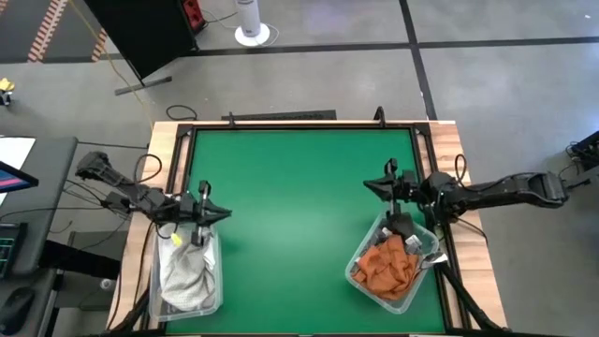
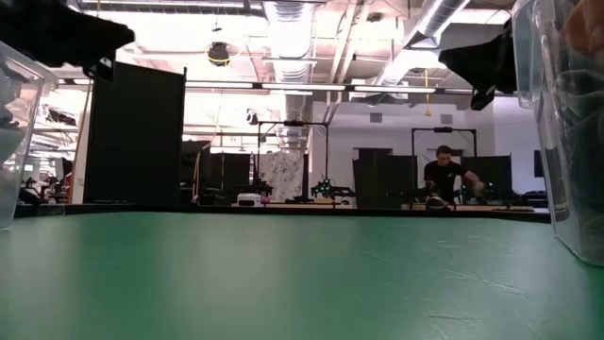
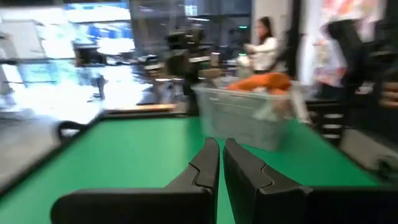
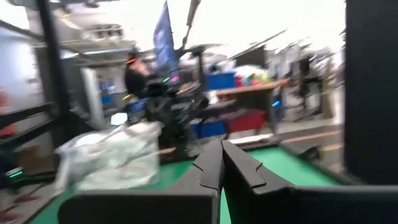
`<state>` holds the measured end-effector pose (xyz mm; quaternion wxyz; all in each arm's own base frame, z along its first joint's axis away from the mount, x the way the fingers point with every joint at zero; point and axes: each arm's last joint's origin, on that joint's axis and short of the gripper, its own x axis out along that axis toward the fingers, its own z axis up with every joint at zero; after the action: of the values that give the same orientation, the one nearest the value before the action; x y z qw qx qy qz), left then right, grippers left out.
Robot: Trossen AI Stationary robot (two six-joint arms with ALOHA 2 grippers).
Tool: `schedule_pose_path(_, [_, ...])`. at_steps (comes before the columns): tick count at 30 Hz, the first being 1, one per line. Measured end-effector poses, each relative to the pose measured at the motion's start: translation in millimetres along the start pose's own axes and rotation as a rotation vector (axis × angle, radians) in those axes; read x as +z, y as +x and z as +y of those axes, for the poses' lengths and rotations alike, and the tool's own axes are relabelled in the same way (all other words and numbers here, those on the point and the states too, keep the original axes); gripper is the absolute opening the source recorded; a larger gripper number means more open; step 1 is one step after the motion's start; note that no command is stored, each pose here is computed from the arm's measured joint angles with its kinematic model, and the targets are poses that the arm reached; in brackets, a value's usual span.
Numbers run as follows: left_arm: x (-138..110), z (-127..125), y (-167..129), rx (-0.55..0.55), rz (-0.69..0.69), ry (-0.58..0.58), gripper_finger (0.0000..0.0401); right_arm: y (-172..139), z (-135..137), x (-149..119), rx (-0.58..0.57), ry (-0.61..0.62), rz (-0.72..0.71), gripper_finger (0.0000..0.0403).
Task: Sort towels by color in basket
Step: Return to Home Position
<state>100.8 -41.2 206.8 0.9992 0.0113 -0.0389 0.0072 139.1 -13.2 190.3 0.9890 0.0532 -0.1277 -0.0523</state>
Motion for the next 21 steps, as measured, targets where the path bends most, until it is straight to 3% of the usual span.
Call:
schedule_pose_path(4, [-1, 10, 4, 0.095, 0.016, 0.033, 0.0015, 1, -11, 4, -0.101, -0.033, -0.024, 0.0033])
schedule_pose_path(9, [-2, 23, 9, 0.087, 0.012, 0.029, 0.0015, -2, -30, 7, -0.238, 0.132, -0.064, 0.0032])
schedule_pose_path(14, [-2, 37, 11, 0.092, 0.006, 0.009, 0.0015, -5, -43, 10, -0.130, 0.183, -0.041, 0.0033])
schedule_pose_path(21, [-4, 54, 11, 0.125, 0.024, 0.001, 0.0015, -3, -53, 22, -0.155, 0.126, -0.069, 0.0033])
